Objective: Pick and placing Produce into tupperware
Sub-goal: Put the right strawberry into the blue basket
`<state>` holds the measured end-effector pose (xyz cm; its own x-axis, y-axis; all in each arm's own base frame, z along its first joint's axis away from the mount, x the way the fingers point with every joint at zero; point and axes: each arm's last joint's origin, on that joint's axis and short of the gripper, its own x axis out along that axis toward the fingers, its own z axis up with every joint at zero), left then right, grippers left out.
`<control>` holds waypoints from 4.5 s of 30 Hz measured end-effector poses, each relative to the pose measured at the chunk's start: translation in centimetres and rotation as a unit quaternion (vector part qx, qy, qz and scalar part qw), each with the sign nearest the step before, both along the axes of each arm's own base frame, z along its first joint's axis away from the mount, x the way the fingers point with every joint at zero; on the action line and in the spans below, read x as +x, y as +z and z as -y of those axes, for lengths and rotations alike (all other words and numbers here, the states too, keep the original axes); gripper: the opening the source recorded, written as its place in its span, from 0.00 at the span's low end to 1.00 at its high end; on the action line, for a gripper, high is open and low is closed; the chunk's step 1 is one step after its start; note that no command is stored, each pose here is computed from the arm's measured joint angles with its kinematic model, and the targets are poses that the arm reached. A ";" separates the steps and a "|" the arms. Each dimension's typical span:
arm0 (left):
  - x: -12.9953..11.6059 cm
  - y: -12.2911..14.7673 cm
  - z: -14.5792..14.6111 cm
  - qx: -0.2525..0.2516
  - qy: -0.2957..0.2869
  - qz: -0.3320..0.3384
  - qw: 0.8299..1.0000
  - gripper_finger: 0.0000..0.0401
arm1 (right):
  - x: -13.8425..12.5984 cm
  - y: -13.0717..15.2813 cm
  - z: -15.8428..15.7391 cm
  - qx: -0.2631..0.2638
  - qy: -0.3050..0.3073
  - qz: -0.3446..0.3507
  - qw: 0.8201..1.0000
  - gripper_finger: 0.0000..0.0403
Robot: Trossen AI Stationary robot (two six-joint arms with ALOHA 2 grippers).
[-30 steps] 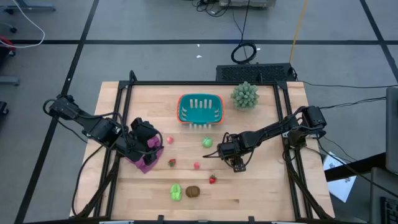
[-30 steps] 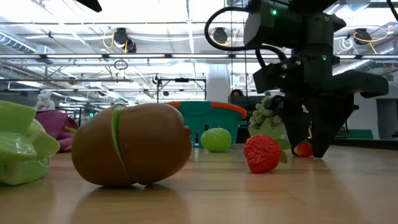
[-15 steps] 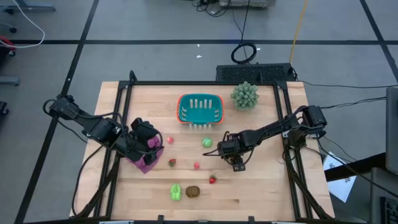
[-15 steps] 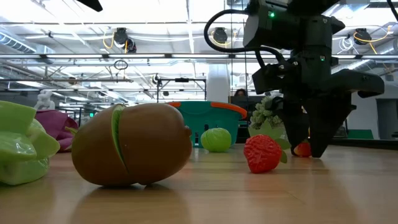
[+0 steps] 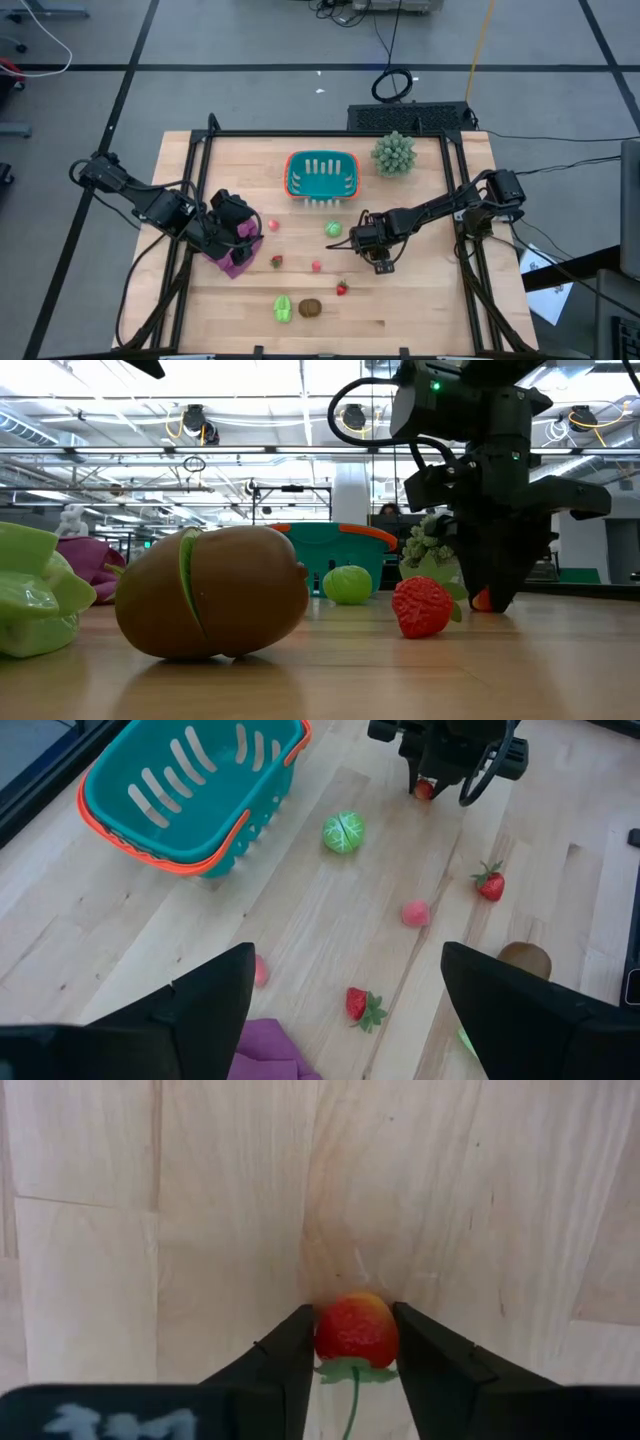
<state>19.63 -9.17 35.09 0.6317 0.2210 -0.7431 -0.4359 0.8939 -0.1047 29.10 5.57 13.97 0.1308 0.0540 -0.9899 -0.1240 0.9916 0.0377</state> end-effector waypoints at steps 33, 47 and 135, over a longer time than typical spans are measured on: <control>0.0 0.0 0.0 0.001 -0.002 0.000 1.000 0.81 | 5.4 11.1 0.1 -0.110 0.102 0.117 0.982 0.24; 0.0 0.0 0.0 0.014 -0.016 -0.004 1.000 0.81 | 8.5 14.4 10.5 -0.234 0.060 0.246 0.939 0.24; 0.0 0.0 0.0 0.020 -0.022 -0.005 1.000 0.81 | 7.9 5.0 22.3 -0.028 -0.078 0.149 0.985 0.27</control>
